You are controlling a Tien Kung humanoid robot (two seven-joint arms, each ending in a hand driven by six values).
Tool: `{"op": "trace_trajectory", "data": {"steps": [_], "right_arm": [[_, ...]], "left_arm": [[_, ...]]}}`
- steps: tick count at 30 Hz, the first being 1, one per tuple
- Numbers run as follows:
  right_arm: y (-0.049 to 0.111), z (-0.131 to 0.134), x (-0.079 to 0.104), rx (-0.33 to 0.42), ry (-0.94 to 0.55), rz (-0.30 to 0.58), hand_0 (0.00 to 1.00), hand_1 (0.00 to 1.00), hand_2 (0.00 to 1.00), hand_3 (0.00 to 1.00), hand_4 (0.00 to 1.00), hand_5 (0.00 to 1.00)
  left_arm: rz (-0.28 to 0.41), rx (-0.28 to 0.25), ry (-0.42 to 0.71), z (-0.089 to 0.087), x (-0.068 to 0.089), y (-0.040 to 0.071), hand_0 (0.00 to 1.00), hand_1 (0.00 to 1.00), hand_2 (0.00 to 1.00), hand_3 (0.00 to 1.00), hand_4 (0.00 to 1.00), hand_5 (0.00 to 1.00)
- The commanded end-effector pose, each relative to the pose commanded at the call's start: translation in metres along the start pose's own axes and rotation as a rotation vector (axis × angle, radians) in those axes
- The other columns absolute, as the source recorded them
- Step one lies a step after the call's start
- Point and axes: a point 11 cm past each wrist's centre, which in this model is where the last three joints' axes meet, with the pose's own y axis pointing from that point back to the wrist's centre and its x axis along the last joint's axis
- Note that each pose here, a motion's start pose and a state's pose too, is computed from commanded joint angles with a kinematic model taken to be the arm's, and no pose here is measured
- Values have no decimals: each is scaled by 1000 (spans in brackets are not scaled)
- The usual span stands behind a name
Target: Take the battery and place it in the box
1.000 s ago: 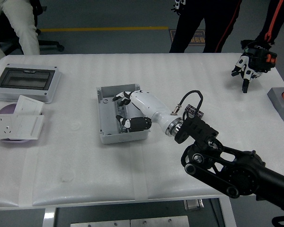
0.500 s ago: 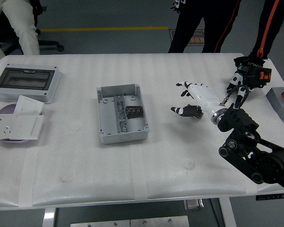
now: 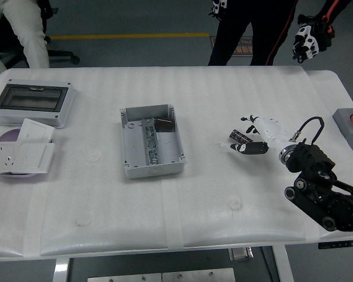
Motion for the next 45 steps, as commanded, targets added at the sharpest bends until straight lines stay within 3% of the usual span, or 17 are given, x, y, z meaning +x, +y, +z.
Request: {"op": "trace_trajectory", "data": {"steps": [16, 17, 22, 23, 40, 41, 45], "right_arm": [[-1, 2, -9, -11, 7, -4, 856, 659, 697, 845, 898, 505], [-1, 1, -10, -11, 7, -4, 794, 632, 676, 818, 845, 479], [0, -1, -12, -4, 8, -6, 794, 632, 676, 818, 845, 479], [0, -1, -12, -3, 9, -5, 736, 572, 644, 746, 720, 382], [0, 1, -9, -1, 24, 9, 688, 518, 605, 711, 630, 339], [1, 1, -10, -1, 24, 8, 682, 508, 602, 710, 555, 274], [1, 0, -14, 1, 27, -5, 682, 508, 602, 710, 555, 274]], "left_arm": [[6, -10, 5, 1, 1, 0, 401, 563, 472, 395, 2, 2], [7, -11, 5, 1, 1, 0, 400, 562, 471, 395, 2, 2], [11, -13, 6, 1, 2, 0, 400, 562, 471, 395, 2, 2], [12, -13, 6, 1, 2, 0, 400, 562, 472, 396, 2, 2], [20, -26, 4, 2, 3, 0, 399, 561, 474, 395, 2, 2], [19, -26, 4, 2, 3, 0, 399, 560, 477, 397, 2, 2], [13, -22, -2, 2, 2, 0, 399, 560, 477, 397, 2, 2]]}}
